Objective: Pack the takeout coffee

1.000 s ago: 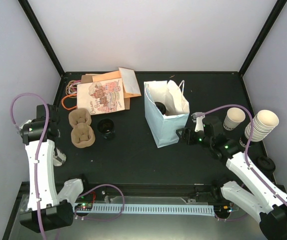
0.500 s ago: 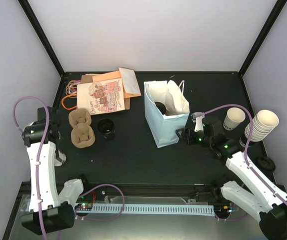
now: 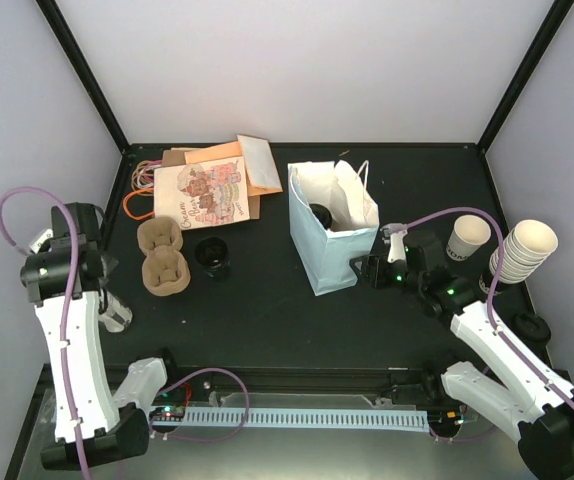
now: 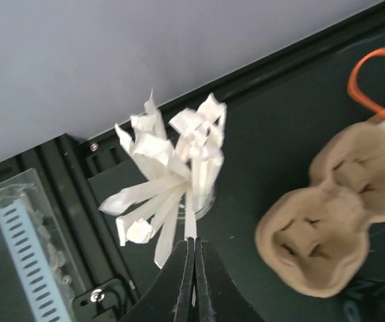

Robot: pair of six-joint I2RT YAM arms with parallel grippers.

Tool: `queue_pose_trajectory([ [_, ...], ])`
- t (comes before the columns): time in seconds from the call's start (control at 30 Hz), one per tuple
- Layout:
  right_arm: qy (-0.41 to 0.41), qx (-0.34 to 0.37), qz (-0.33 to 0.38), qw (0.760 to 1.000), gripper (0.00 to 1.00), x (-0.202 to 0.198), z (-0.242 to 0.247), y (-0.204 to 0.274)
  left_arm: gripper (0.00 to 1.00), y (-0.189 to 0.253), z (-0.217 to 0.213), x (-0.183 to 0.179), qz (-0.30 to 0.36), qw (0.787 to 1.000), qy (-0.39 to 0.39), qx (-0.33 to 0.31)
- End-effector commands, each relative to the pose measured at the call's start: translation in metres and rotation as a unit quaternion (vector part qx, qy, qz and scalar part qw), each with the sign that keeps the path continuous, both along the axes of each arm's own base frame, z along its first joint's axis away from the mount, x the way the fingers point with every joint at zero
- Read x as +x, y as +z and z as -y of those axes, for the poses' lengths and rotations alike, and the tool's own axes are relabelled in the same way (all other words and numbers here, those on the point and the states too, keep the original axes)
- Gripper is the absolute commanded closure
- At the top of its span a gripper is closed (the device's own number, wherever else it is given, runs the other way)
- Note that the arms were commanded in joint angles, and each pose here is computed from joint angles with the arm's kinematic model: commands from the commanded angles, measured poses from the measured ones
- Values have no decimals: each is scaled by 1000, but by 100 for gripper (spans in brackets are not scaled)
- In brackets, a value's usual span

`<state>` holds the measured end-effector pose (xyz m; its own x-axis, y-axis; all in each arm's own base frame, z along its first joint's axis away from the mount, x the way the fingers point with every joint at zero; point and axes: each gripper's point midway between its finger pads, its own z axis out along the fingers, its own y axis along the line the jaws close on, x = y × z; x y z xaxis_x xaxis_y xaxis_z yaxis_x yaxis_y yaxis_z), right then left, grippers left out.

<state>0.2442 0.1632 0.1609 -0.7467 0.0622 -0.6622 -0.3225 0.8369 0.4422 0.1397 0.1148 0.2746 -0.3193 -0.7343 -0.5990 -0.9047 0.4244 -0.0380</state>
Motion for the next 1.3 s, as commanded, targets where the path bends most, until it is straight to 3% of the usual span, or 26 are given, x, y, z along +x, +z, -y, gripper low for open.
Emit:
queue_pose_trajectory([
  [0.0, 5, 17, 24, 1000, 21, 6, -6, 18, 99, 38, 12, 0, 64, 998, -27, -11],
  [0.37, 5, 13, 22, 1000, 21, 7, -6, 15, 98, 138, 45, -7, 254, 962, -92, -27],
  [0.57, 6, 13, 23, 1000, 20, 7, -6, 13, 98, 160, 66, -16, 316, 939, -120, -58],
  [0.67, 6, 12, 24, 1000, 20, 8, -7, 13, 98, 169, 87, -14, 354, 917, -158, -94],
  [0.8, 2, 12, 26, 1000, 20, 10, -6, 13, 99, 196, 124, -15, 439, 855, -239, -137],
  [0.9, -5, 10, 30, 999, 21, 10, -4, 15, 98, 234, 160, -10, 527, 762, -341, -164],
  [0.97, -17, 5, 40, 999, 21, 11, 2, 19, 99, 232, 180, 5, 530, 721, -390, -216],
  [1.07, -41, 7, 74, 996, 21, 9, 13, 33, 99, 219, 195, 28, 501, 697, -431, -277],
  [1.27, -91, 4, 132, 987, 19, 3, 38, 49, 98, 225, 199, 45, 517, 666, -455, -288],
])
